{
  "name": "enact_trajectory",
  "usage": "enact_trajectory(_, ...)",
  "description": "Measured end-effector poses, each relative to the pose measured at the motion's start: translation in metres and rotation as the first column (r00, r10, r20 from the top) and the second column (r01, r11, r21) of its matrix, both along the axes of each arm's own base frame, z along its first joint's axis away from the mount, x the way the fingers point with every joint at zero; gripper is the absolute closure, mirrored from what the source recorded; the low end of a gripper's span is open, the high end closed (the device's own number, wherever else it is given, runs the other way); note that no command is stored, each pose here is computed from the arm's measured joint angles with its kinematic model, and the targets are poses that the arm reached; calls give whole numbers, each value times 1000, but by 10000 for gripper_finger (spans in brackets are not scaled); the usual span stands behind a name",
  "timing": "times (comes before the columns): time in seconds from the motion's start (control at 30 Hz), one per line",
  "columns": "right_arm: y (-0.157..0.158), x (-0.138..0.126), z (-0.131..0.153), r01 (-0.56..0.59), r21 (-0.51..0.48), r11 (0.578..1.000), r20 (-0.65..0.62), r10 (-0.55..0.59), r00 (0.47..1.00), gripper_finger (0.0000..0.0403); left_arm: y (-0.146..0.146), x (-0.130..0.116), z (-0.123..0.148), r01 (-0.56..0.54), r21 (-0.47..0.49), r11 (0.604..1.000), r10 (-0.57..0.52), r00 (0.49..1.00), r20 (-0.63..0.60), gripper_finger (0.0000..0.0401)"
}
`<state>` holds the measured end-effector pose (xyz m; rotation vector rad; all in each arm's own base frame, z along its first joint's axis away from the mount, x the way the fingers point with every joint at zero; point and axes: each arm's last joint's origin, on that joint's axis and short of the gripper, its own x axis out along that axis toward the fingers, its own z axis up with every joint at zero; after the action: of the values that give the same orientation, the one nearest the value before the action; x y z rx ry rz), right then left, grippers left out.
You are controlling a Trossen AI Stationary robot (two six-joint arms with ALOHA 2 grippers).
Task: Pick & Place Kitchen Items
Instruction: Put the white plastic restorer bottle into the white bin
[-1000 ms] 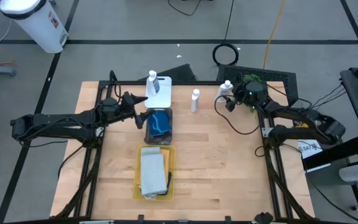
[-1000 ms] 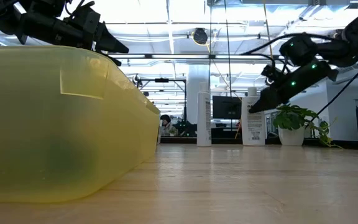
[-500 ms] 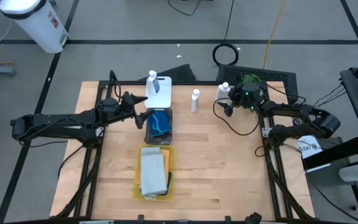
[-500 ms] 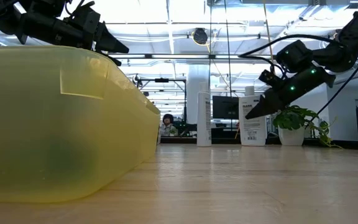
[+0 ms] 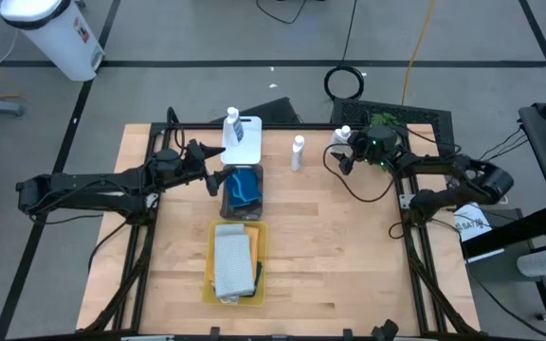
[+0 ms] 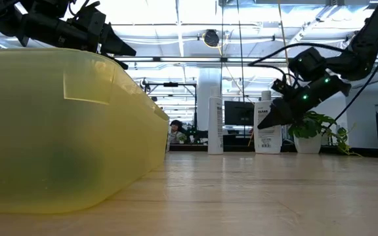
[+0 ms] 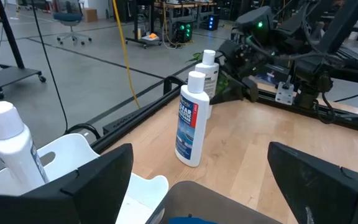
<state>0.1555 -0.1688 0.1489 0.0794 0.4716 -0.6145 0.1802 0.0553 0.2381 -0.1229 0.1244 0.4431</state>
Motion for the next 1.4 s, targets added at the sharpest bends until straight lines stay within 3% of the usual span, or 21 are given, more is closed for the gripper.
enact_trajectory(0.2, -6, 5, -15, 9, 30, 1000, -2, -9, 1000, 154, 0, 0, 0, 0, 0, 1000, 0, 1000, 0, 16)
enact_trajectory(0.6, -6, 9, -24, 9, 71, 997, 1, -9, 1000, 326, 0, 0, 0, 0, 1, 1000, 0, 1000, 0, 28)
enact_trajectory(0.83, 10, 23, -25, -189, 123, 974, 51, 184, 982, 377, 0, 0, 0, 0, -2, 1000, 0, 1000, 1, 16)
enact_trajectory(1.13, 57, 49, -31, -453, 224, 863, 37, 457, 889, 359, 0, 0, 0, -4, -33, 999, 5, 1000, 15, 20)
enact_trajectory(1.4, 118, 74, -29, -745, 76, 663, -28, 748, 663, 370, 0, 0, 0, -13, -149, 989, 24, 998, 67, 29)
